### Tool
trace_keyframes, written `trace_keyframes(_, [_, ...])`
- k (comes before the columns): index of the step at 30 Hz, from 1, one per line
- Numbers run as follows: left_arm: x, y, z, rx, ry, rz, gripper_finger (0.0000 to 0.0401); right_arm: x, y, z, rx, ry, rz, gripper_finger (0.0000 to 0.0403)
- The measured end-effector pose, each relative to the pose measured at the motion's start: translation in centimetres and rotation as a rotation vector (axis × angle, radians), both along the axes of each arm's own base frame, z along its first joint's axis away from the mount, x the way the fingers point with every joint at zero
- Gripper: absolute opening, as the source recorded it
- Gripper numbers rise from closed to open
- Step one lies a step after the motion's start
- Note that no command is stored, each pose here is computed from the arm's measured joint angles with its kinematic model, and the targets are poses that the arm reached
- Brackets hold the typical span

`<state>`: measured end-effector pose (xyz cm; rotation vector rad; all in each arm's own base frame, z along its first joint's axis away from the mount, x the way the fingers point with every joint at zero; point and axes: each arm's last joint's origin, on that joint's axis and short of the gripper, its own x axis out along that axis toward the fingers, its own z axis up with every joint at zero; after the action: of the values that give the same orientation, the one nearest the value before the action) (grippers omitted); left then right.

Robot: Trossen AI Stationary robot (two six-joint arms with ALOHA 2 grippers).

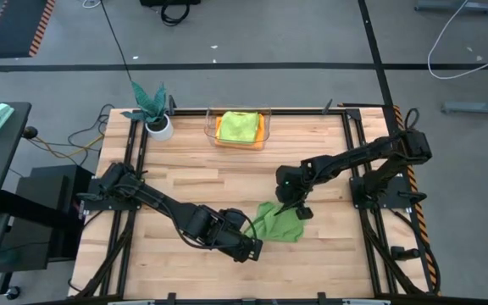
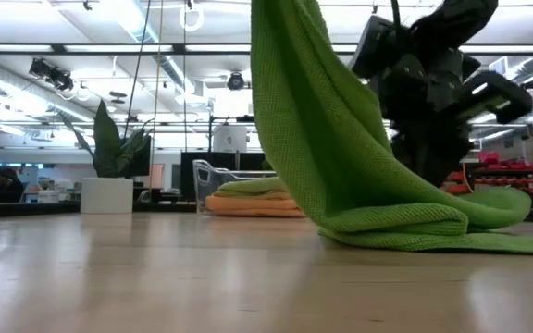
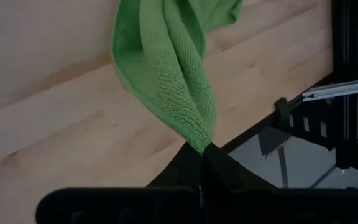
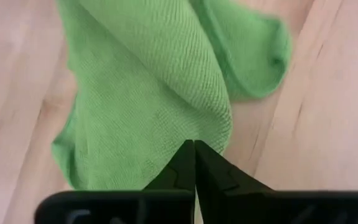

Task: Fold microfiber towels
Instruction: Fold the green towel

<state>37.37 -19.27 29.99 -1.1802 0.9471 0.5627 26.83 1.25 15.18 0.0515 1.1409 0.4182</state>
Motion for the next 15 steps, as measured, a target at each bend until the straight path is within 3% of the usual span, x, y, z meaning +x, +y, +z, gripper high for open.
trace_keyframes(9, [0.7, -0.9, -2.0, -0.018, 0.054, -0.022, 0.0004, 1.5, -0.7, 2.9, -0.077, -0.171, 0.008, 0.0077])
trace_keyframes(15, [0.9, -1.7, -3.1, -0.012, 0.07, -0.037, 0.0005, 2.4, -1.7, 0.9, -0.066, -0.118, -0.01, 0.0112])
